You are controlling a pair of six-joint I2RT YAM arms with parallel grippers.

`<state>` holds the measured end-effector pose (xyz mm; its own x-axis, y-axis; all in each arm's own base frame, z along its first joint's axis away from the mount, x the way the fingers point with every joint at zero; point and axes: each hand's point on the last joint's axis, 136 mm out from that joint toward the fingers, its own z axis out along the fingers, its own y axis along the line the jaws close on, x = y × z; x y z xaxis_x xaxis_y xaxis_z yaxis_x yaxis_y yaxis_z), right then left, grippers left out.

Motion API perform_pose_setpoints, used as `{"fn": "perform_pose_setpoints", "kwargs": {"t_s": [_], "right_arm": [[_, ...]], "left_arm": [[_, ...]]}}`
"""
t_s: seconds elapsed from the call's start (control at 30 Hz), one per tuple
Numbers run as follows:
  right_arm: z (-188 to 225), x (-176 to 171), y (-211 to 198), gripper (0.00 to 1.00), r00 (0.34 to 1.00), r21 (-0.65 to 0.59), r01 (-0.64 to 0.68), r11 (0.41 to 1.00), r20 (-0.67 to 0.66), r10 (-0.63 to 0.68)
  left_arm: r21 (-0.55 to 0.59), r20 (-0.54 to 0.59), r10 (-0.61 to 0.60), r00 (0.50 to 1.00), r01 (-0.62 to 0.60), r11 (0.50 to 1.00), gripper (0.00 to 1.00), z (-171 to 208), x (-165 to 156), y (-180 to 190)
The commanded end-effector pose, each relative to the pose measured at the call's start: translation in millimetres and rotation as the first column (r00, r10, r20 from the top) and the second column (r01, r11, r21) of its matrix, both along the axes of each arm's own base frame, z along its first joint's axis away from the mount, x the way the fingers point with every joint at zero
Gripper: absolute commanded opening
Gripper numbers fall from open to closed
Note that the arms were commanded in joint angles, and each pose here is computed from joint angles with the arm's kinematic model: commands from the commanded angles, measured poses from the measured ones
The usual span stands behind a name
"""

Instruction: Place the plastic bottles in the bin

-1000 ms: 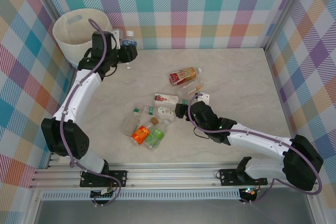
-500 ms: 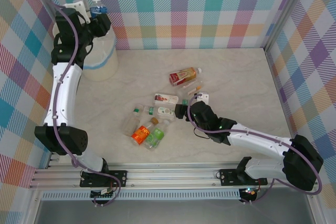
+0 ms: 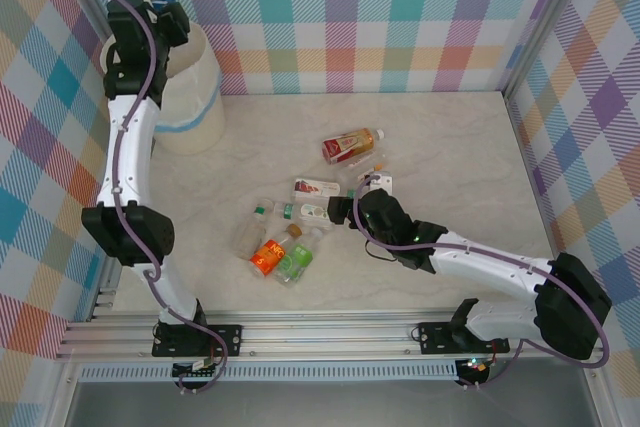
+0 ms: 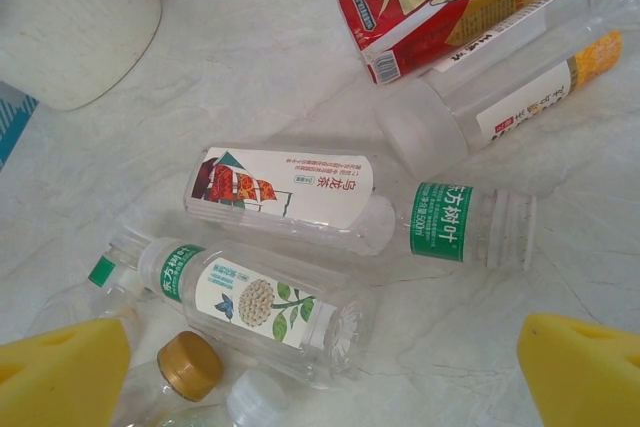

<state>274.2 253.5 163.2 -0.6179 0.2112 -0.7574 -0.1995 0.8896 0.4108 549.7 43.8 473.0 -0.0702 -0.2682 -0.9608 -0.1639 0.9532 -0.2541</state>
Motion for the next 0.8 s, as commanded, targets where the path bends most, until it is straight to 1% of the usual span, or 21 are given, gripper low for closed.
{"fn": "perform_pose_setpoints", "kwargs": {"t_s": [0.0, 0.17, 0.23, 0.33, 0.4, 0.47, 0.5, 0.53, 0.57, 0.6, 0.77], "right_arm": [[17, 4, 7, 1.0, 0.999, 0.032, -0.02, 0.999, 0.034, 0.019], [17, 1, 3, 1.0, 1.0, 0.032, -0.018, 0.999, 0.025, 0.017], [16, 0, 2, 1.0, 1.0, 0.039, -0.015, 0.999, 0.025, 0.014], [18, 0, 1, 1.0, 0.999, 0.049, -0.012, 0.999, 0.033, 0.01], [19, -1, 0, 1.0, 0.999, 0.047, -0.015, 0.999, 0.033, 0.013], [19, -2, 0, 1.0, 0.999, 0.045, -0.015, 0.999, 0.035, 0.013], [20, -2, -1, 1.0, 0.999, 0.045, -0.013, 0.999, 0.036, 0.012], [19, -1, -1, 1.0, 0.999, 0.046, -0.011, 0.999, 0.036, 0.01], [20, -1, -1, 1.0, 0.999, 0.046, -0.012, 0.999, 0.038, 0.01], [20, -2, -1, 1.0, 0.999, 0.047, -0.013, 0.999, 0.037, 0.012], [19, -2, -3, 1.0, 0.999, 0.042, -0.011, 0.999, 0.037, 0.009]], "left_arm": [[0.014, 0.044, 0.112, 0.993, -0.112, 0.994, 0.4, 17, -1, 30], [-0.003, -0.02, 0.203, 0.979, -0.203, 0.979, 0.44, -1, 10, 60], [0.011, -0.067, 0.265, 0.962, -0.264, 0.964, 0.48, -18, 15, 75], [0.011, -0.13, 0.321, 0.938, -0.322, 0.947, 0.5, -42, 24, 96], [0.008, -0.163, 0.323, 0.932, -0.327, 0.945, 0.52, -48, 28, 102], [0.03, -0.191, 0.305, 0.933, -0.305, 0.952, 0.61, -53, 32, 101], [0.038, -0.181, 0.285, 0.941, -0.283, 0.958, 0.63, -49, 32, 98], [0.03, -0.175, 0.307, 0.935, -0.307, 0.951, 0.64, -48, 30, 102], [0.021, -0.167, 0.3, 0.939, -0.301, 0.954, 0.67, -45, 31, 101], [0.025, -0.162, 0.276, 0.947, -0.275, 0.961, 0.7, -44, 33, 98], [0.012, -0.166, 0.237, 0.957, -0.238, 0.971, 0.87, -39, 30, 90]]}}
